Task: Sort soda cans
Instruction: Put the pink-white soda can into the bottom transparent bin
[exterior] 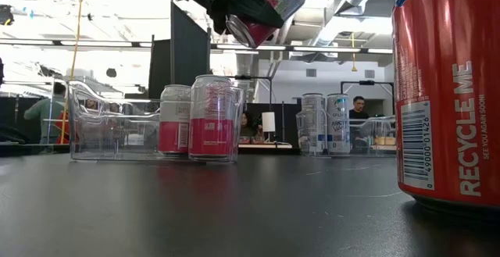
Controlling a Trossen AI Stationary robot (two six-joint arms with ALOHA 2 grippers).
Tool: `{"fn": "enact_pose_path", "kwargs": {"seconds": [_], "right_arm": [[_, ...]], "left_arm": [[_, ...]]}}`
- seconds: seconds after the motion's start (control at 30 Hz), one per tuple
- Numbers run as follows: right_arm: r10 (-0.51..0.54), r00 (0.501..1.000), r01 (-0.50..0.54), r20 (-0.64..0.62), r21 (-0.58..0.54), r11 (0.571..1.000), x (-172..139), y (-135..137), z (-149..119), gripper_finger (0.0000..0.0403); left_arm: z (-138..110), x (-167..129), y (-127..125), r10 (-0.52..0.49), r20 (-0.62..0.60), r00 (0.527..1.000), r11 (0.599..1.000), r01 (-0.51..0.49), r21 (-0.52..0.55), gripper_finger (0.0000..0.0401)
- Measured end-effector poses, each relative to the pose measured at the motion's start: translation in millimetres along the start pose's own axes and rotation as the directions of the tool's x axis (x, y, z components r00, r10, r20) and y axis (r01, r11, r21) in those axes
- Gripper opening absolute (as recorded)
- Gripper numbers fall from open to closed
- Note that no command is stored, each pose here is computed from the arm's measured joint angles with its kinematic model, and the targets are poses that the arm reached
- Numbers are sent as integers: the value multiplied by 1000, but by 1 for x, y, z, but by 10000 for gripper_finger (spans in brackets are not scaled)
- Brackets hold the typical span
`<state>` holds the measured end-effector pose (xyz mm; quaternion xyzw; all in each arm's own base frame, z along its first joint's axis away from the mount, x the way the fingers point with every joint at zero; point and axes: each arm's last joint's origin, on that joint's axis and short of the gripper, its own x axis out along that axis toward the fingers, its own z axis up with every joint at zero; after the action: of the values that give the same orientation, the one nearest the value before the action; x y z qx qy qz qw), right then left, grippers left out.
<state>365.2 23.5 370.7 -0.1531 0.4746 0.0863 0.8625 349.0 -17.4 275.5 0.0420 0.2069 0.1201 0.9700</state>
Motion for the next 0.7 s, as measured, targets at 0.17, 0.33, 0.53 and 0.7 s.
{"fn": "enact_pose_path", "kwargs": {"seconds": [0.17,0.33,0.53,0.7], "right_arm": [[-26,998,26,54,0,1000,-23,-1,-3,392],[-65,984,64,164,11,998,-58,-1,-6,388],[-117,944,110,308,41,993,-99,-1,-11,388],[-132,927,123,350,49,991,-110,-1,-12,388]], "left_arm": [[-4,-1,-2,44,-32,999,999,-44,7,277],[-8,-1,-6,98,-18,995,995,-97,4,277],[-15,-11,-9,136,101,985,990,-131,-60,277],[-24,-37,-10,239,175,955,968,-220,-118,277]]}}
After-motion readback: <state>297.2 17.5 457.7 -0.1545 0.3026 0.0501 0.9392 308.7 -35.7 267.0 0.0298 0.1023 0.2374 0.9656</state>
